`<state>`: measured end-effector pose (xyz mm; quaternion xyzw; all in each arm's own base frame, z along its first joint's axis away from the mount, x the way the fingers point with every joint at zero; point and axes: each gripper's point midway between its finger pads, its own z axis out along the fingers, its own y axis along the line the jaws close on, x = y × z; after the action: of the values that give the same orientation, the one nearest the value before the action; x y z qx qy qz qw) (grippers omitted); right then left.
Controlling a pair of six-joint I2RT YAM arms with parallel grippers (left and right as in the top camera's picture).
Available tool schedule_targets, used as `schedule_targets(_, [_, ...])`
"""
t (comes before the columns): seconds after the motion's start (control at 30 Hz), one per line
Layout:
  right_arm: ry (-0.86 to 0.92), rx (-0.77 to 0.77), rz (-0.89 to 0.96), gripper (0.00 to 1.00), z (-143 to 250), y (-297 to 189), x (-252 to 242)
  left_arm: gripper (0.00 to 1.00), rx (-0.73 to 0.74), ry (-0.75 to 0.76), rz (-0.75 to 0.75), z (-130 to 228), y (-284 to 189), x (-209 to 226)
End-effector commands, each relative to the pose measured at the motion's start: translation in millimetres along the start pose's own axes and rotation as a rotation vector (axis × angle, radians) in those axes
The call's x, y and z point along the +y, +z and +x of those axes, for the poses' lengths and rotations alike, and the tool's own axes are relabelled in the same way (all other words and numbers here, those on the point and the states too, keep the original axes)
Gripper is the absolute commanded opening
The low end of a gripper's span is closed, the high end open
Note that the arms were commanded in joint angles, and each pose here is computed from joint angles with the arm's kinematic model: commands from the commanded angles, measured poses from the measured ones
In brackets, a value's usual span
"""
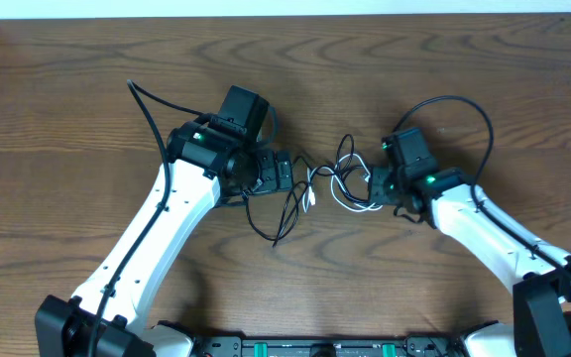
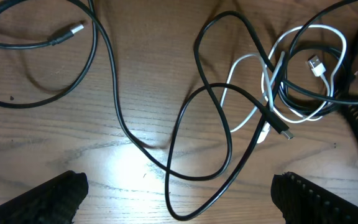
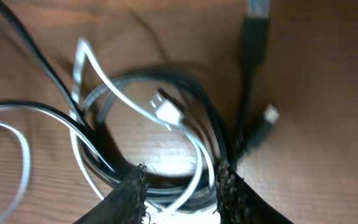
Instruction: Untangle cables
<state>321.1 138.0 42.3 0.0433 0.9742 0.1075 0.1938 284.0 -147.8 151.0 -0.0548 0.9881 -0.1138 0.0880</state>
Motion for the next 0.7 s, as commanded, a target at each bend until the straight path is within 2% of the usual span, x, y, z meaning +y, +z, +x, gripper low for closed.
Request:
schedule_targets(0.0, [-0.131, 0.055, -0.213, 0.38, 6, -3, 31, 1.00, -0.017, 0.004, -0.001, -4, -4, -1])
schedule_targets(0.13, [-0.219, 0.108, -0.283, 0.46, 21, -2, 46, 1.00, -0.017, 0.004, -0.001, -4, -4, -1])
schedule_targets(0.27, [-0.341, 0.142, -0.284, 0.44, 36, 7, 52, 1.00, -0.017, 0.004, -0.001, -4, -4, -1])
schedule_targets(0.4, [-0.418, 0.113, -0.135, 0.39, 34, 29, 35, 1.00, -0.017, 0.004, -0.001, -4, -4, -1])
schedule_targets(0.5, [-0.480, 0.130, -0.118, 0.35, 39, 45, 32, 1.00, -0.017, 0.004, -0.001, -4, -4, -1])
schedule_targets(0.57, [-0.478, 0.148, -0.112, 0.30, 43, 52, 29, 1.00, -0.017, 0.004, -0.001, -4, -4, -1])
schedule_targets(0.67, [-0.472, 0.163, -0.108, 0.14, 47, 57, 27, 1.00, -0.017, 0.004, -0.001, -4, -4, -1])
